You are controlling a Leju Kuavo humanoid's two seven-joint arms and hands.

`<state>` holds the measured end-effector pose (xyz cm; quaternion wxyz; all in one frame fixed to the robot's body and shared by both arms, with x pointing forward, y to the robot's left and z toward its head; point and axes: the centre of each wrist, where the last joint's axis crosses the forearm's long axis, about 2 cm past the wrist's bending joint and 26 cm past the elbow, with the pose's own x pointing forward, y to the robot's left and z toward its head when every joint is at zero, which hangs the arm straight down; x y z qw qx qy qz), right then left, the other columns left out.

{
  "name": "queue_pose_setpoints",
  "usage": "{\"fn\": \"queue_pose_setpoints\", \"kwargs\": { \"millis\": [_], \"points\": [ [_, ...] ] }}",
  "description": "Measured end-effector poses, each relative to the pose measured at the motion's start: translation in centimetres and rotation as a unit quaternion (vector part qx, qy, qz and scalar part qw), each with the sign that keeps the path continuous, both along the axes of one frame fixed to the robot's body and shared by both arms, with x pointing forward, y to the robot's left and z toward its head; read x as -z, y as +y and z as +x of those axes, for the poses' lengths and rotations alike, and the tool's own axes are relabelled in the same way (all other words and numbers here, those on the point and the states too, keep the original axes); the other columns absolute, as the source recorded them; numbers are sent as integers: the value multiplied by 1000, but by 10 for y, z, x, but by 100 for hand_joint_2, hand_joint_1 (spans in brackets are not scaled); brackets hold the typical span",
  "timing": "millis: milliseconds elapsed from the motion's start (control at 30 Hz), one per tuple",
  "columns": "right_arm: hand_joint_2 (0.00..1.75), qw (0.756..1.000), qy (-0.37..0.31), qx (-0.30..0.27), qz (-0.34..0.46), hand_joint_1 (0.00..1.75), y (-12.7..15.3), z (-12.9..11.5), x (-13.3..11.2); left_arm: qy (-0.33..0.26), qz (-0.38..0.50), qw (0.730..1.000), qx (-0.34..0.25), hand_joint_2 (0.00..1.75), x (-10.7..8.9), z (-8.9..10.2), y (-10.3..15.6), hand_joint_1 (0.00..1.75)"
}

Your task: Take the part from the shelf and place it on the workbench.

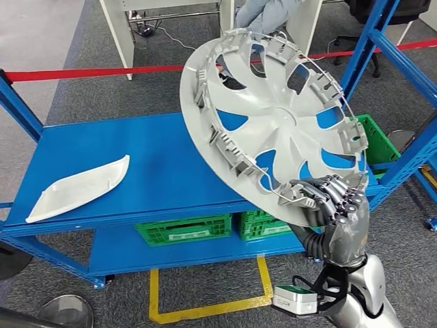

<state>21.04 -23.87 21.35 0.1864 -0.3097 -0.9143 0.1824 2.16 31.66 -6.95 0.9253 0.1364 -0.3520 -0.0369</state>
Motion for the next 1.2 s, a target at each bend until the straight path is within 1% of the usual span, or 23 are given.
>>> {"fn": "queue_pose_setpoints", "kwargs": {
  "millis": [433,700,933,1200],
  "points": [
    [175,1000,-11,1,-7,175,-2,-2,-2,-4,0,1000,14,175,0,8,-1,0],
    [175,1000,-1,0,-11,175,-6,-3,0,-8,-5,1000,27,175,2,13,-2,0],
    [175,1000,5,-2,-16,175,-10,-6,0,-14,-4,999,28,175,2,21,-7,0],
    [175,1000,10,-6,-19,175,-11,-7,0,-16,-4,999,36,175,3,24,-4,0]
  ]
}}
